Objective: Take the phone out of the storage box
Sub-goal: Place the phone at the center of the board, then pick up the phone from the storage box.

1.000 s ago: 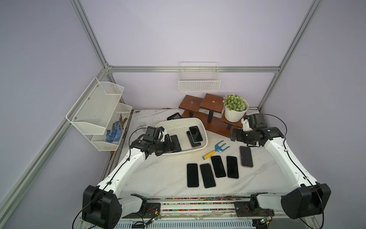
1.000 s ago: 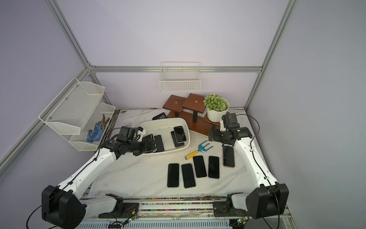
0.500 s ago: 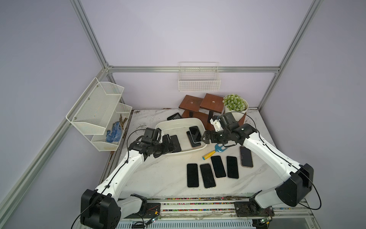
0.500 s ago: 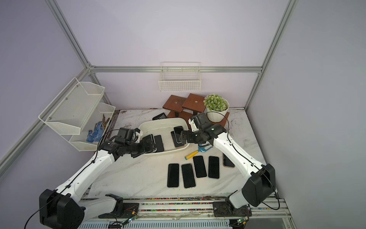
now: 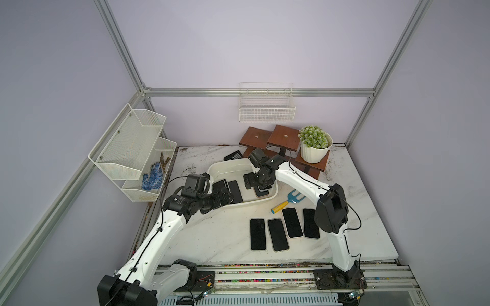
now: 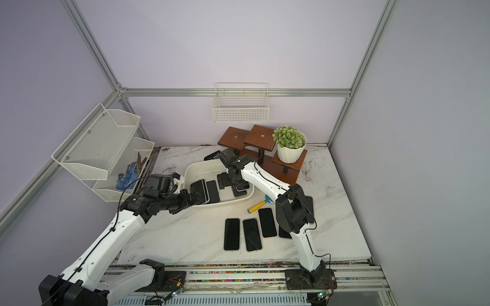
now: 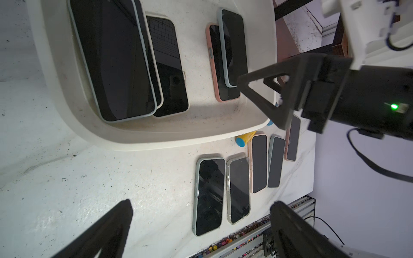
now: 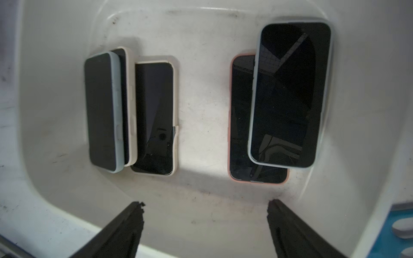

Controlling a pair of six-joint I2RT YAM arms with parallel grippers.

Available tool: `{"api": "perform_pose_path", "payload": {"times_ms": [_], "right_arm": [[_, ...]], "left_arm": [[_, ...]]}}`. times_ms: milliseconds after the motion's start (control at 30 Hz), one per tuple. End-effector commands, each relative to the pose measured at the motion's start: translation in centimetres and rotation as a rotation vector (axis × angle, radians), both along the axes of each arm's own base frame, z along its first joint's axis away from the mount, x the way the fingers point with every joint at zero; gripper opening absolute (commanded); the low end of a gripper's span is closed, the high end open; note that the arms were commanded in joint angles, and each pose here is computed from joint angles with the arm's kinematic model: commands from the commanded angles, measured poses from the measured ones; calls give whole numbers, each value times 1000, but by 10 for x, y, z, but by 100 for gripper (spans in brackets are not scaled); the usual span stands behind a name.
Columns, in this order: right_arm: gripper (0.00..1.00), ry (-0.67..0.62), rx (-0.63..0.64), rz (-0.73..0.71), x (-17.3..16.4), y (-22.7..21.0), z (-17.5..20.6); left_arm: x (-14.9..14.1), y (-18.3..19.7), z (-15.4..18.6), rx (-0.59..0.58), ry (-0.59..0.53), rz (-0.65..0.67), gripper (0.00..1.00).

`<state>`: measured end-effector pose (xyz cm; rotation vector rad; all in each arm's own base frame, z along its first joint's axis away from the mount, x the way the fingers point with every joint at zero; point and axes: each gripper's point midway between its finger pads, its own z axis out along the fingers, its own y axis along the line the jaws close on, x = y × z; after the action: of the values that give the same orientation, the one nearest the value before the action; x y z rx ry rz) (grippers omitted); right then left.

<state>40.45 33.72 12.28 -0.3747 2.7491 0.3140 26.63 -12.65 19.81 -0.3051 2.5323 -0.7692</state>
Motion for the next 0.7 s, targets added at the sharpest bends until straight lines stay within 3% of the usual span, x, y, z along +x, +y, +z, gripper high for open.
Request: {"api": "perform_pose_path", "payload": {"times_ms": [0,433,667], "right_arm": [[92,8,-97,-21,8,-12,-12],[91,95,-107,-9,20,2,-72],[89,199,5,43,8,28,-94]], "left_arm": [[-10,8,-4,15,8,16,99],[-24,26,-14,70,39,43,99],[-24,32,-15,94,42,49,99]]}}
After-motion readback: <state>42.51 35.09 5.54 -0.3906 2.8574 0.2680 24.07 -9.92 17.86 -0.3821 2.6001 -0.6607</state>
